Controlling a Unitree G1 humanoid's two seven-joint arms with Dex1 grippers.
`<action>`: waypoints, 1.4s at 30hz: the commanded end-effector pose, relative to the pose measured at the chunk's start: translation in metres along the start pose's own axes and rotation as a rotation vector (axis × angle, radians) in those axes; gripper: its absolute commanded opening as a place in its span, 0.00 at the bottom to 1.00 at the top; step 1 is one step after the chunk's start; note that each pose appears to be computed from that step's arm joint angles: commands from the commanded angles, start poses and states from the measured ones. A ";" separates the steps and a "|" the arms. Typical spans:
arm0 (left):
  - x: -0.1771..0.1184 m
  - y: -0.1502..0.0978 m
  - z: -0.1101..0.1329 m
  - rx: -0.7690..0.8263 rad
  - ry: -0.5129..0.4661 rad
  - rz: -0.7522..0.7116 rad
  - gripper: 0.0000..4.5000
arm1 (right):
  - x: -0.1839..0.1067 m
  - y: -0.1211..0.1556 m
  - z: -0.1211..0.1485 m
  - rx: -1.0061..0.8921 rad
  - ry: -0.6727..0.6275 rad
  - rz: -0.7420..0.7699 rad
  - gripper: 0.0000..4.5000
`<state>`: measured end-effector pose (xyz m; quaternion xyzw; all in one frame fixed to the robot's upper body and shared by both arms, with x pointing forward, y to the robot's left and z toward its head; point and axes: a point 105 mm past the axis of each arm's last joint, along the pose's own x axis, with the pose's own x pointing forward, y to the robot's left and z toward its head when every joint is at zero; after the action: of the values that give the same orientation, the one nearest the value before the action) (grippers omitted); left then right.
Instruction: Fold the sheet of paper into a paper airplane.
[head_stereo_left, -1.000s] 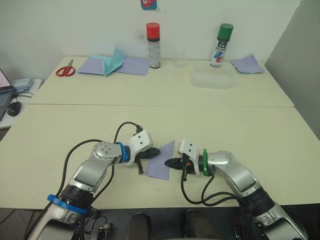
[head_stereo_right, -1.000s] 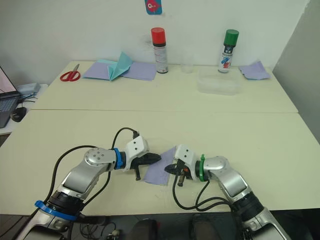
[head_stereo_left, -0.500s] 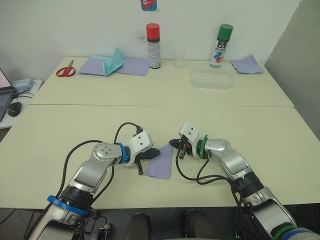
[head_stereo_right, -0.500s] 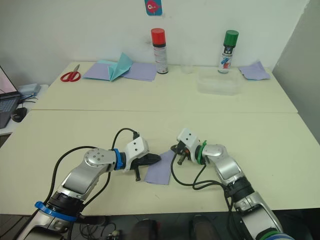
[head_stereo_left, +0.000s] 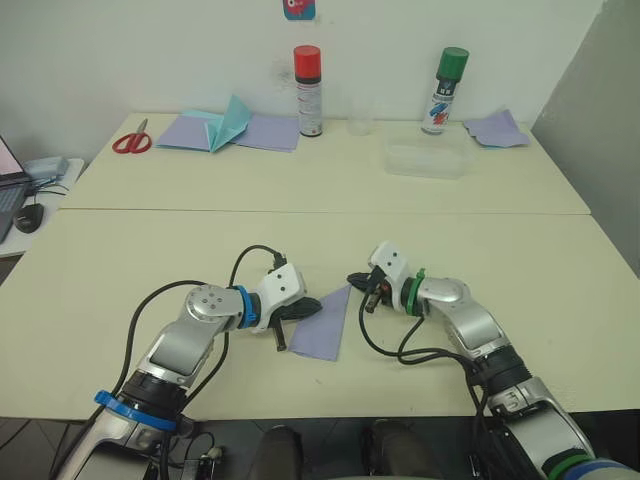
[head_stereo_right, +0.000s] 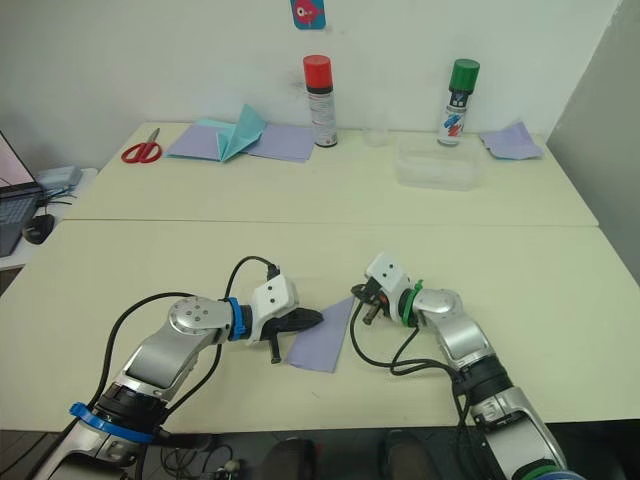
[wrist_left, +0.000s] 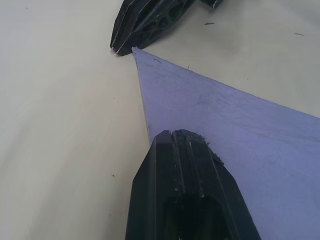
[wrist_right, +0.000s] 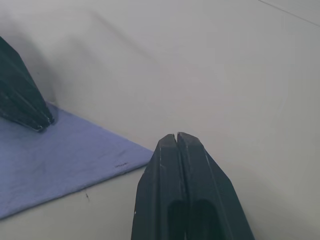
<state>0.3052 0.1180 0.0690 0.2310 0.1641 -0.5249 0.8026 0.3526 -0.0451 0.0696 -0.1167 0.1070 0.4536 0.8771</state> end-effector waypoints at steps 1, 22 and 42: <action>0.003 -0.011 -0.029 -0.059 0.102 -0.030 0.00 | -0.005 -0.014 0.021 0.013 -0.110 -0.075 0.00; 0.004 -0.009 -0.030 -0.044 0.114 -0.023 0.00 | -0.011 0.024 -0.008 0.013 0.037 0.096 0.00; 0.005 -0.007 -0.030 -0.041 0.112 -0.020 0.00 | -0.013 0.020 0.011 0.013 -0.064 0.096 0.00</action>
<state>0.3075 0.1183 0.0691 0.2377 0.1628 -0.5231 0.8021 0.3328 -0.0448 0.0693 -0.0897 0.1096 0.4833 0.8639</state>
